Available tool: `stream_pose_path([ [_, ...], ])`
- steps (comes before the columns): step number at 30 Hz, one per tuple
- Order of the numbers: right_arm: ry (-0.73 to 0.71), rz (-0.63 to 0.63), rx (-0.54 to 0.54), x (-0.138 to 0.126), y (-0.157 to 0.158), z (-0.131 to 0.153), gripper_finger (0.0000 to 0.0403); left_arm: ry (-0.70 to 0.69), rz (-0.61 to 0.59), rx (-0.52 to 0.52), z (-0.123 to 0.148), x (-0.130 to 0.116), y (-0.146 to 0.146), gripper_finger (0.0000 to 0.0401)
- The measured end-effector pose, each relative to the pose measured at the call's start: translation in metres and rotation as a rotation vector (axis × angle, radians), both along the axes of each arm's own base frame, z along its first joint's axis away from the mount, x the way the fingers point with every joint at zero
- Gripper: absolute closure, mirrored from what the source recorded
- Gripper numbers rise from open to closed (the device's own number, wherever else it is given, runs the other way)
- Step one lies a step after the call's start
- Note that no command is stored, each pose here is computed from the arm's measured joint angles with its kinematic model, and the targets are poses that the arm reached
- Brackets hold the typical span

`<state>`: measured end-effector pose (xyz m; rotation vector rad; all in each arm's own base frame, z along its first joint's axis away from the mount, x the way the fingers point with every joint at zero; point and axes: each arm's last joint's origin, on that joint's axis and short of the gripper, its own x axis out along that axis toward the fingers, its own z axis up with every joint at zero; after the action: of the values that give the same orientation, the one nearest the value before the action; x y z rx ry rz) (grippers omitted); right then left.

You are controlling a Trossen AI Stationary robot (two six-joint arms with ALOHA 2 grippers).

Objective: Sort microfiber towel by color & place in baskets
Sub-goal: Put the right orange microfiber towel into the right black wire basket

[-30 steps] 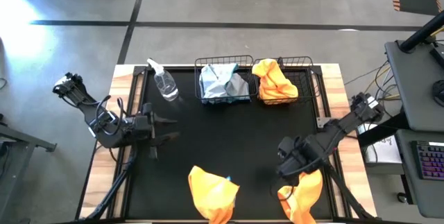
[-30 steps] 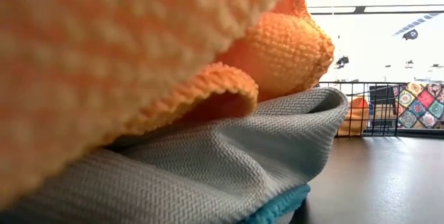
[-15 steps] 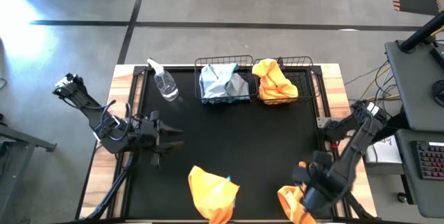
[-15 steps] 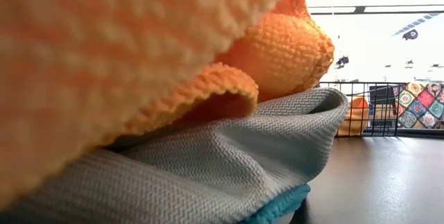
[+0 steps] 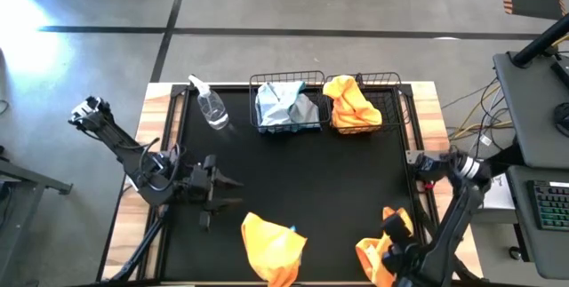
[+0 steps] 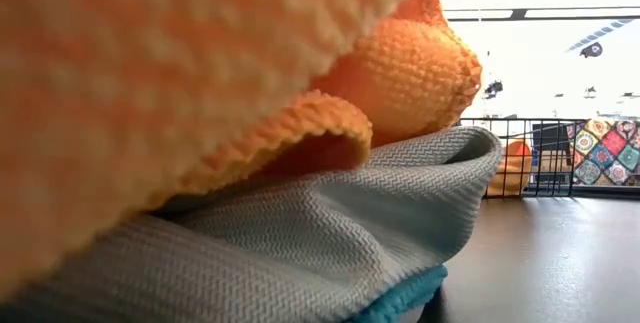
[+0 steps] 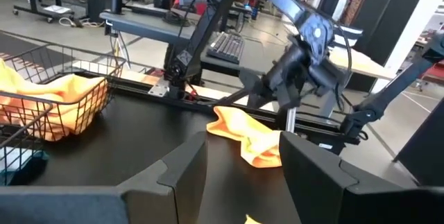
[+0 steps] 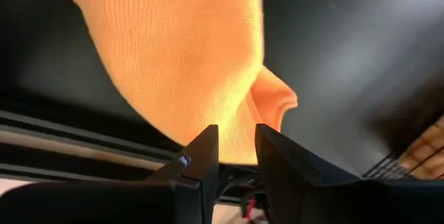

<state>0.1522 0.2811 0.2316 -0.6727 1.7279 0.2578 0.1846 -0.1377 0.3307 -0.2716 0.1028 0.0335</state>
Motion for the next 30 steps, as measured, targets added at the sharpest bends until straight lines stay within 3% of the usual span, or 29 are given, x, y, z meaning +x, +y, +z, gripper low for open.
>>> stream_pose_path([
  [4,0.054,0.043,-0.065,0.004,0.008,-0.025,0.0310,-0.007,-0.004,0.028,0.000,0.001,-0.001,0.0236],
  [9,0.064,-0.009,-0.115,0.007,0.015,-0.044,0.0307,-0.030,-0.011,0.105,0.011,0.000,0.000,0.0236],
  [16,-0.092,-0.057,0.042,0.017,0.029,-0.044,0.0293,-0.080,-0.018,0.221,0.038,-0.001,0.001,0.0236],
  [22,-0.166,-0.178,0.027,0.020,0.030,-0.047,0.0259,-0.103,-0.018,0.272,0.054,-0.003,0.003,0.0236],
  [30,-0.175,-0.177,0.046,0.021,0.032,-0.048,0.0209,-0.106,-0.018,0.274,0.057,-0.002,0.002,0.0236],
])
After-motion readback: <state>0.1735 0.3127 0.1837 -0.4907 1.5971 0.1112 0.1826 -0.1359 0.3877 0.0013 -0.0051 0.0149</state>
